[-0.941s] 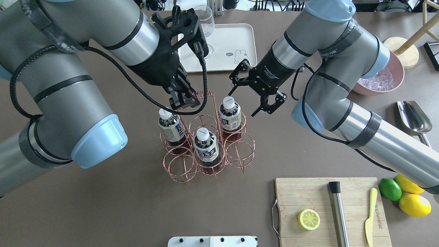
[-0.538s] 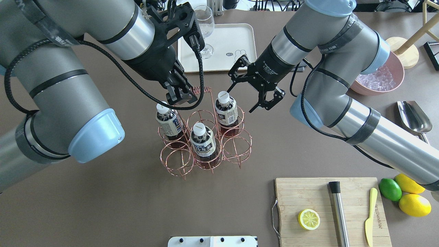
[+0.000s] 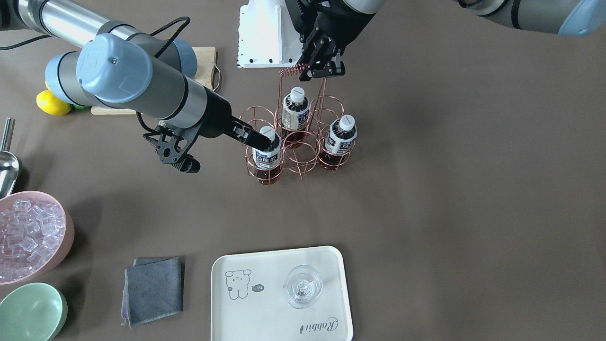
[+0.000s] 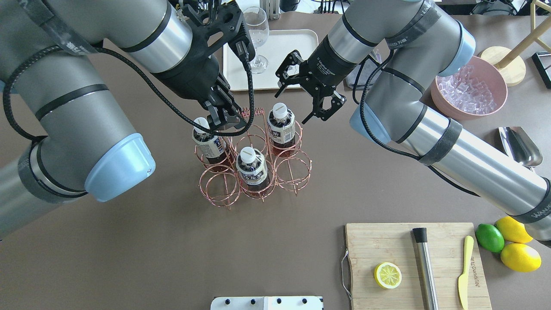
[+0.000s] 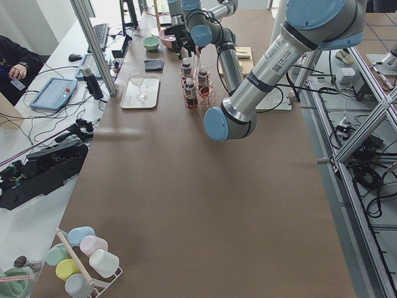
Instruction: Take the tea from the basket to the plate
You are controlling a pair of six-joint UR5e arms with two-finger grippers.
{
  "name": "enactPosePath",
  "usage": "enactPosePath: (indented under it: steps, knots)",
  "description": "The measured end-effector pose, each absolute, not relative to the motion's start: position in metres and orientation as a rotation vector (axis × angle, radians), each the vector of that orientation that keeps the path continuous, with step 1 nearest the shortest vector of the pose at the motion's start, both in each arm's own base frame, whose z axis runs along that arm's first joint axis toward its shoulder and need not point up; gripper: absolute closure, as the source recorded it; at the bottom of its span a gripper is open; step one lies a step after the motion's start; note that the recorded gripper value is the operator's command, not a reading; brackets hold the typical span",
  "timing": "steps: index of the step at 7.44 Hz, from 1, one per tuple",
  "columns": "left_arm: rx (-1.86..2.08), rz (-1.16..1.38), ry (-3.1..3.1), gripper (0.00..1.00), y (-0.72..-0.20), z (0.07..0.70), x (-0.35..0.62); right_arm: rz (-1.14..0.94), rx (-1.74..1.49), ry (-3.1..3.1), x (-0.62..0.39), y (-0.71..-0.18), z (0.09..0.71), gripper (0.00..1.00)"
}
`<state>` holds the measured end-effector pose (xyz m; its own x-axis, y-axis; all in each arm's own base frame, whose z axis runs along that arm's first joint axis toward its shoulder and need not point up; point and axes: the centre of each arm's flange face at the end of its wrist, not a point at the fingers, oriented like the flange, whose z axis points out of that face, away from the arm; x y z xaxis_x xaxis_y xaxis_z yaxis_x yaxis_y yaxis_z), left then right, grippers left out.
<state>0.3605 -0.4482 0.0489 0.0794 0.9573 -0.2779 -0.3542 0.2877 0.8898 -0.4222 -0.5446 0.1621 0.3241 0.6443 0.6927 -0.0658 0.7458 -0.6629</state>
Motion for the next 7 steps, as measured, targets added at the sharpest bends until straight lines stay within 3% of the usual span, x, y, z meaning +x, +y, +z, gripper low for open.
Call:
enactPosePath:
  steps: [3,5,7]
  knots:
    - [0.739,1.134,1.042,1.0,-0.448,0.05,0.363,0.501,-0.578,-1.161,-0.429,-0.545,0.156,0.26]
    - [0.737,1.136,1.043,1.0,-0.447,0.05,0.364,0.487,-0.59,-1.158,-0.437,-0.538,0.155,0.44]
    - [0.735,1.138,1.043,1.0,-0.447,0.052,0.365,0.467,-0.602,-1.153,-0.448,-0.528,0.154,0.96]
